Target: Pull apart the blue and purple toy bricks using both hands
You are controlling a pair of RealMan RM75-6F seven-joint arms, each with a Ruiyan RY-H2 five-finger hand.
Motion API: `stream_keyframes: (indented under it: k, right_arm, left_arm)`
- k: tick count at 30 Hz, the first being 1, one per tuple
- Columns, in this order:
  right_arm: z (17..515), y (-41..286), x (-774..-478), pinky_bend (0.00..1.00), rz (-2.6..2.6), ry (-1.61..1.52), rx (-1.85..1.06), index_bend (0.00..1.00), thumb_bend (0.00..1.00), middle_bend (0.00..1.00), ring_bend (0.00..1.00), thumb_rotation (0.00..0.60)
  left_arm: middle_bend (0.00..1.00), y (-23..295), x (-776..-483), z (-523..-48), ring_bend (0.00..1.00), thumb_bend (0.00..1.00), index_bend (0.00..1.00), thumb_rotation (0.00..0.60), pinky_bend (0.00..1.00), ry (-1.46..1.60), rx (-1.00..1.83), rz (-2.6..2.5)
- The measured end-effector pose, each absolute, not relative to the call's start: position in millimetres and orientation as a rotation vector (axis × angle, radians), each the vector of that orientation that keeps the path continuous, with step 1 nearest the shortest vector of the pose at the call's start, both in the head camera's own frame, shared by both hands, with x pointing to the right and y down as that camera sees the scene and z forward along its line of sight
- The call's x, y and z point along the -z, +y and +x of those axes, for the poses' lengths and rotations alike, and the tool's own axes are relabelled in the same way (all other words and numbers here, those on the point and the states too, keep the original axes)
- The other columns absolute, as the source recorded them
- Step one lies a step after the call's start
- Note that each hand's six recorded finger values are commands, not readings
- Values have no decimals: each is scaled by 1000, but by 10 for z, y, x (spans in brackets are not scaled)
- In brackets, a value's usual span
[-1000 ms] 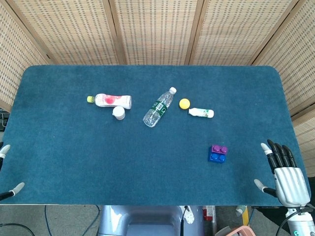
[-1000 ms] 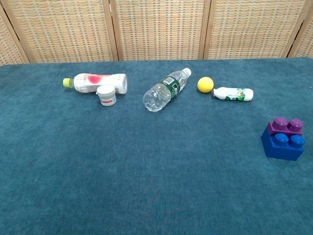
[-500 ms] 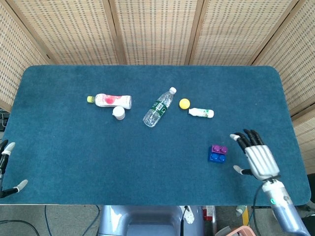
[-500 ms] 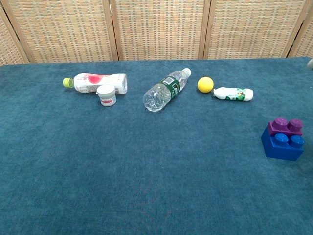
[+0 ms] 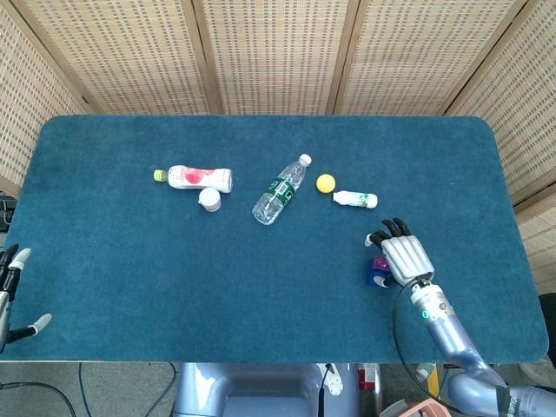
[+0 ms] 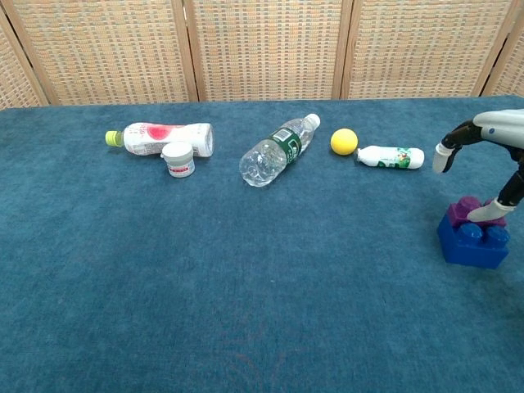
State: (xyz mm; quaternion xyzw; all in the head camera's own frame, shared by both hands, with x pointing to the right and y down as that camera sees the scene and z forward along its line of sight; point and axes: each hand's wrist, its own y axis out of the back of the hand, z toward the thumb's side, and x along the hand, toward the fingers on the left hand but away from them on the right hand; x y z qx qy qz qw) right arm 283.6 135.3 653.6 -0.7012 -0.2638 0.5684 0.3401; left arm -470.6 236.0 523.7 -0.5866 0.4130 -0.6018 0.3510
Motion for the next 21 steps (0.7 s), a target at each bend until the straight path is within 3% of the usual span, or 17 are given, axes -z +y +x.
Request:
stream_keyframes:
  k: [6,11,21]
  right_arm:
    - [2969,1331,-6698,0,-1749,-680,-1580,406,82,373,86,600]
    - [3021,1307,-6725,0,-1743,-685,-1609,422,148,388,87,600]
    - [3048,1311,-6772,0,-1752,-652,-1637,446,189,415,87,600]
  left_arm:
    - [0,2368,-5239,-4695,0,0,0,600,0,1067,1555,-1522]
    - [0,2366,-5252,-4686,0,0,0,600,0,1061,1558,-1523]
    - [0,2368,-5268,-4676,0,0,0,600,0,1057,1562,-1522]
